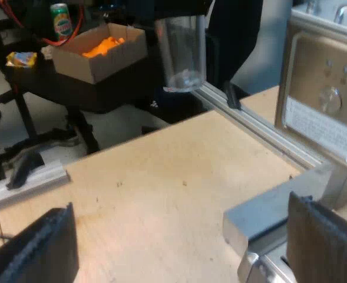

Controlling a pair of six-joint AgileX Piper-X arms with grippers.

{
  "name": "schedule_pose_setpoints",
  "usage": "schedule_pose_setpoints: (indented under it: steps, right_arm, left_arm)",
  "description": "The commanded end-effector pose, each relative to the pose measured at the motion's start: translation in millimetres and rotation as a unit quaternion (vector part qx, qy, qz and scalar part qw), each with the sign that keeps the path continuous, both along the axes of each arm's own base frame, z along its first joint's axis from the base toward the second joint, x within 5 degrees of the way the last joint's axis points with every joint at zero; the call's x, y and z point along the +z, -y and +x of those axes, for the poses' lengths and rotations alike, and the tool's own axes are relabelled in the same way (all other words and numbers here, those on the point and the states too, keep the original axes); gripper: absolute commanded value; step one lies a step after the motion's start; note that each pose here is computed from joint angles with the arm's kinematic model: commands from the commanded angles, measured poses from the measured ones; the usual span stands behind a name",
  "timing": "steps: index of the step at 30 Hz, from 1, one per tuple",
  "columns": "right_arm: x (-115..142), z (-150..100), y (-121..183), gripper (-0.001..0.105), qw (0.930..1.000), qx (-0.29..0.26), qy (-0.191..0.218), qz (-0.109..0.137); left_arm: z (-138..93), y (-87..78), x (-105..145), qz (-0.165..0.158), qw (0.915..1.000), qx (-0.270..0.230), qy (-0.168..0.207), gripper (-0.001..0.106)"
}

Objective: Pour the beans into the coffee machine

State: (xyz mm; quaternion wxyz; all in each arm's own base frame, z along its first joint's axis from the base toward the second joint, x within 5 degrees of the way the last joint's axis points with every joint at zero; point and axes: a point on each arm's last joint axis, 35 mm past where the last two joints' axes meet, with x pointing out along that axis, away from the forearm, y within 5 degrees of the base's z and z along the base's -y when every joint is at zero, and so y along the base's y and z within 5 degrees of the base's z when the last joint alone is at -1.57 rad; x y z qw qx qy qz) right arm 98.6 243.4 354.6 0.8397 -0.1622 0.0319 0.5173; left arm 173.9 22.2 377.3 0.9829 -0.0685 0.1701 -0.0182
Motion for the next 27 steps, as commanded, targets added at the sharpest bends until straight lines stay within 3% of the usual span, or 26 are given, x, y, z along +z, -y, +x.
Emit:
schedule_pose_setpoints:
  steps: [1,5,13,23,27]
  right_arm:
    - [-14.8,1.7,-3.5,0.074,0.9999,-0.006,0.007,0.013]
    - [-29.3,3.8,-6.4,0.074,0.9994,-0.020,0.014,0.024]
    - [-58.3,9.9,-17.9,0.074,0.9989,-0.041,0.016,0.017]
    - [-75.6,18.1,-39.3,0.074,0.9980,-0.041,0.024,0.041]
    - [-84.8,20.9,-46.5,0.074,0.9980,-0.041,0.024,0.042]
  left_arm:
    - [3.6,-2.6,-15.5,-0.002,1.0000,-0.004,0.001,0.001]
    - [9.6,-3.6,-35.3,0.004,0.9999,-0.008,0.007,0.001]
    - [29.2,-7.2,-74.5,0.011,0.9990,-0.009,0.043,0.001]
    - [64.8,-14.4,-116.8,0.004,0.9999,-0.002,-0.010,0.001]
    - [74.7,-18.7,-130.5,0.013,0.9990,0.030,-0.030,0.001]
